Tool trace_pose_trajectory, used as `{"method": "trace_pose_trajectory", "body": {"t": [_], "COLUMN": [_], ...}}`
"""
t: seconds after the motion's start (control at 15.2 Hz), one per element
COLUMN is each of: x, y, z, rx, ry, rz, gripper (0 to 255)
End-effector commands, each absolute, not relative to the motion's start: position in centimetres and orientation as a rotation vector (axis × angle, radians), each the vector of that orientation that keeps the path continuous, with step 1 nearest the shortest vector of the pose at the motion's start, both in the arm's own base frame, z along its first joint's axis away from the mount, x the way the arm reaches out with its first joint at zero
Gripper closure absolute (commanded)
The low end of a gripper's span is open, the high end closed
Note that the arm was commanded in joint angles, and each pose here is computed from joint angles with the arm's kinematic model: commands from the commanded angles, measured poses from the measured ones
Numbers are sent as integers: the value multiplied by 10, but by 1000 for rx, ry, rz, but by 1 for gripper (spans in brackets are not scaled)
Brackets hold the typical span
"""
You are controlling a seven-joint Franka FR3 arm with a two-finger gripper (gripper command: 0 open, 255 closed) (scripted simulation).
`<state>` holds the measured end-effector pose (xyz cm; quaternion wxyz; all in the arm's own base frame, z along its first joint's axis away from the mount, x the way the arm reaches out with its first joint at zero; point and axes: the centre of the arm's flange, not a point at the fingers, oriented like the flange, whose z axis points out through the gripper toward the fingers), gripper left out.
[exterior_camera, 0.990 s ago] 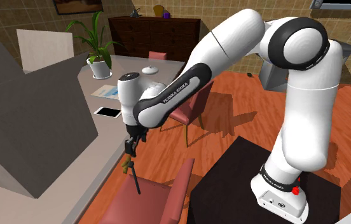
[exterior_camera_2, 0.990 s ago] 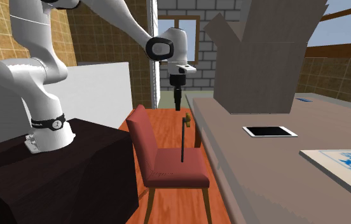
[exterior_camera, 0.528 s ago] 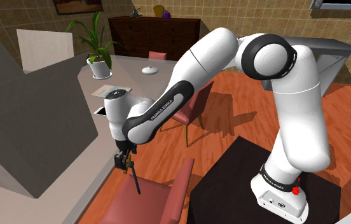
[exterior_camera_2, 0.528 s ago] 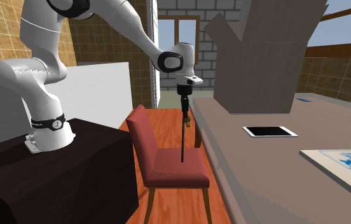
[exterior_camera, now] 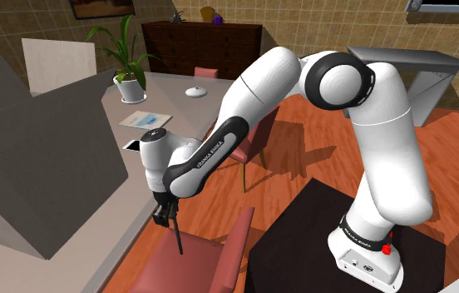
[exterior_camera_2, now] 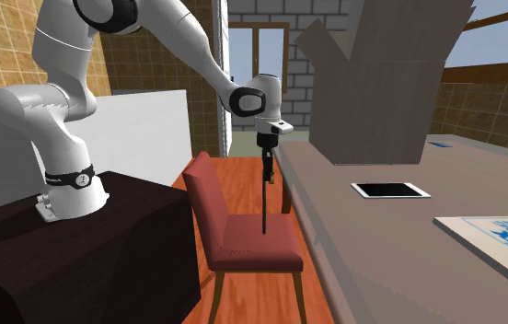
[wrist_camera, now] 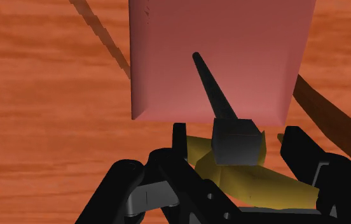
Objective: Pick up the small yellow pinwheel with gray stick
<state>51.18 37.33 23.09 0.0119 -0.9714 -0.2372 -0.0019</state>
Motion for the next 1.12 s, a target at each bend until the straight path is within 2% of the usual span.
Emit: {"method": "trace_pose_trajectory", "body": {"t": [0.0,0.53,1.06], "x": [512,512,512], "y": [373,374,374], "z": [230,230,272], "rx": [-3029,-3029,-3029], "ry": [-740,-739,-739], "rz": [-6,-6,-6], "gripper": [255,255,255]}}
